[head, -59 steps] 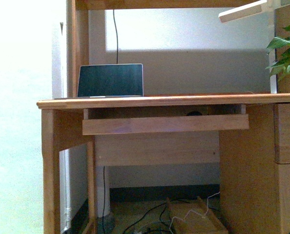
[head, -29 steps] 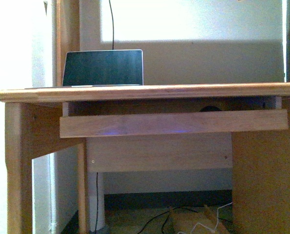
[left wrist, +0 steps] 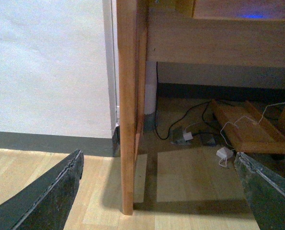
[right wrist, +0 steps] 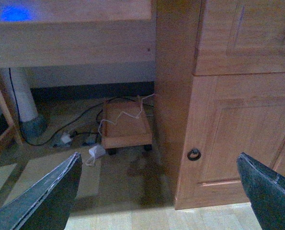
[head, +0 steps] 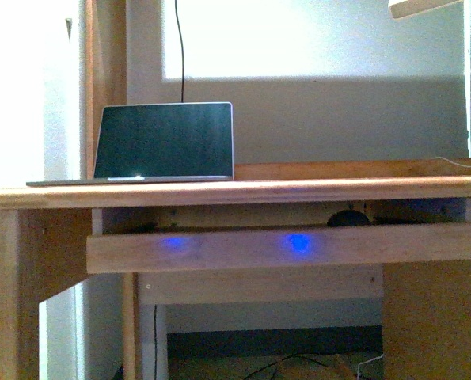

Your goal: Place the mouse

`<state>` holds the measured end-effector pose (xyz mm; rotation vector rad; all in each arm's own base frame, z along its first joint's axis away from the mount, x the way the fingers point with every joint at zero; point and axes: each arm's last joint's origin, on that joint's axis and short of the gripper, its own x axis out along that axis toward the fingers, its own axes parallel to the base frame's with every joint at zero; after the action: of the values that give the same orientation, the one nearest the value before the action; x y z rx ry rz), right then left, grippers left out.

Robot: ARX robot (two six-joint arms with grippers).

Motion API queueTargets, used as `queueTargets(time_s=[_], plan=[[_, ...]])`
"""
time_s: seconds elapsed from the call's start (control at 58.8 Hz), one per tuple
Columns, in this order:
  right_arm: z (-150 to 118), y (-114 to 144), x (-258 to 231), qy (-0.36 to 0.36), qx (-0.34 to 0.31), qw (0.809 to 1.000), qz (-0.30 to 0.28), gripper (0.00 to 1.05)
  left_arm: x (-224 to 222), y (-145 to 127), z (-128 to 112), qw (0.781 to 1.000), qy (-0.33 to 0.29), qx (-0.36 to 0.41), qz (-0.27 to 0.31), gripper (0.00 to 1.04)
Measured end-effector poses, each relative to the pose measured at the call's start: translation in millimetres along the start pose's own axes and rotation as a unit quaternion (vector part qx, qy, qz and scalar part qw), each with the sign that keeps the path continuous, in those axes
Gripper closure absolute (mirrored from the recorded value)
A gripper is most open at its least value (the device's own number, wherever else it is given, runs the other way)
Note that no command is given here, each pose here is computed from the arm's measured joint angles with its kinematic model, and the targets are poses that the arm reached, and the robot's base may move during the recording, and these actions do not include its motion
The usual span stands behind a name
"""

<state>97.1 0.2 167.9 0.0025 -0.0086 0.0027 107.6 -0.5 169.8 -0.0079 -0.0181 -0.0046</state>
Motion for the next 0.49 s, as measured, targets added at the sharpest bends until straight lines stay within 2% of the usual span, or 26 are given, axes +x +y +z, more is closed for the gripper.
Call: queueTargets(time_s=[0.493], plan=[[0.0, 0.0, 0.0, 0.000, 0.000, 1.000, 0.000, 0.07, 0.0, 0.0, 0.0, 1.000, 0.000, 0.000, 0.000, 0.08]])
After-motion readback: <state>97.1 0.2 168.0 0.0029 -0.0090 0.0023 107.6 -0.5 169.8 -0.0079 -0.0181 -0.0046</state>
